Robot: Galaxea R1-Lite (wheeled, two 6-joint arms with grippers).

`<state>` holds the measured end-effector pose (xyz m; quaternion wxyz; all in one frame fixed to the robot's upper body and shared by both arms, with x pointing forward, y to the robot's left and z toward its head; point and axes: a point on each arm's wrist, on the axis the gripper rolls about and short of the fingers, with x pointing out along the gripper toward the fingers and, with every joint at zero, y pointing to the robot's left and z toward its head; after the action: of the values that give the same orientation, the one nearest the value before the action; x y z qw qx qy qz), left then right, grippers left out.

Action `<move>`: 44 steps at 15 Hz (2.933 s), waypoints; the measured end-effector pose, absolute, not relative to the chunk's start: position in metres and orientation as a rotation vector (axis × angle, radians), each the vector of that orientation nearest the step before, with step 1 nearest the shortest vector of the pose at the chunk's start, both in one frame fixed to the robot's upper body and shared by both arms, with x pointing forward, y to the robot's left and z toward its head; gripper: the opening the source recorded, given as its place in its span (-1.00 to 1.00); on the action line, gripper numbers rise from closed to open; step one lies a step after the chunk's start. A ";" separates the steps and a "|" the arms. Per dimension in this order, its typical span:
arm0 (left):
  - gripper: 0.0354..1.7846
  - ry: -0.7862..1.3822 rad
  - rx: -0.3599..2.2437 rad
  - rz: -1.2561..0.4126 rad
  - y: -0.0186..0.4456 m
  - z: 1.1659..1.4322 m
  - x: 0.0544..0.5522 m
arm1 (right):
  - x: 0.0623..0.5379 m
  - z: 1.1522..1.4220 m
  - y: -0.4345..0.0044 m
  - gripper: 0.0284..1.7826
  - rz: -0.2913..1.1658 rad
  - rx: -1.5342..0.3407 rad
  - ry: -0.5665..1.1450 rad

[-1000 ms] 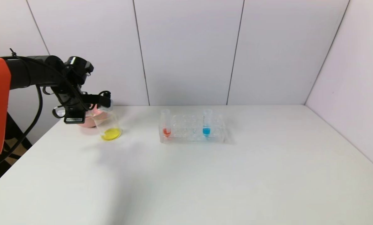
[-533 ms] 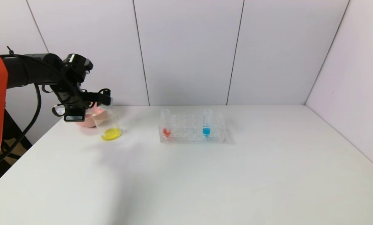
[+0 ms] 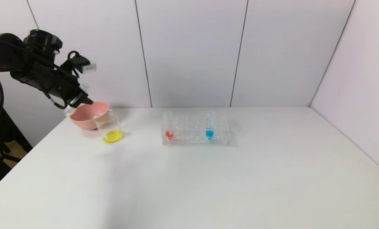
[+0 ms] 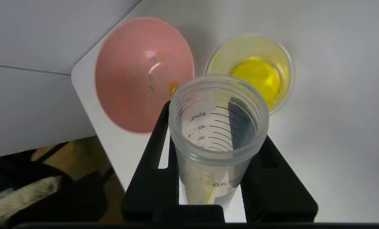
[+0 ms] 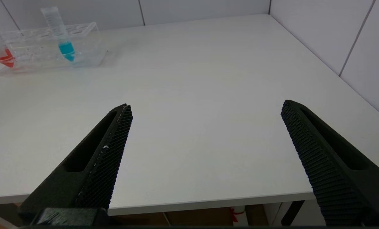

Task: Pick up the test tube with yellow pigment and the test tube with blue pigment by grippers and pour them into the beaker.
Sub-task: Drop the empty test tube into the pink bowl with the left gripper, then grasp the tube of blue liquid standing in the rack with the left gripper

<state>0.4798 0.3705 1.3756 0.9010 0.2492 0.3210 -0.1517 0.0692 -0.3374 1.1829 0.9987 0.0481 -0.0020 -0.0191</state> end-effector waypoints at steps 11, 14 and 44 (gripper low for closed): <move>-0.42 0.140 -0.020 -0.114 0.427 1.381 0.517 | 0.069 1.183 -0.337 0.92 -0.038 0.096 -0.004; -0.42 0.101 -0.020 -0.104 0.434 1.351 0.530 | 0.069 1.183 -0.337 0.92 -0.038 0.096 -0.004; 0.99 -0.024 0.027 -0.023 0.371 1.393 0.471 | 0.069 1.183 -0.337 0.92 -0.038 0.096 -0.004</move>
<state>0.4711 0.3709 1.3927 0.9998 0.0133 -0.0121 -0.0113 0.0692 -0.3374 1.1830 0.9987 0.0481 -0.0022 -0.0191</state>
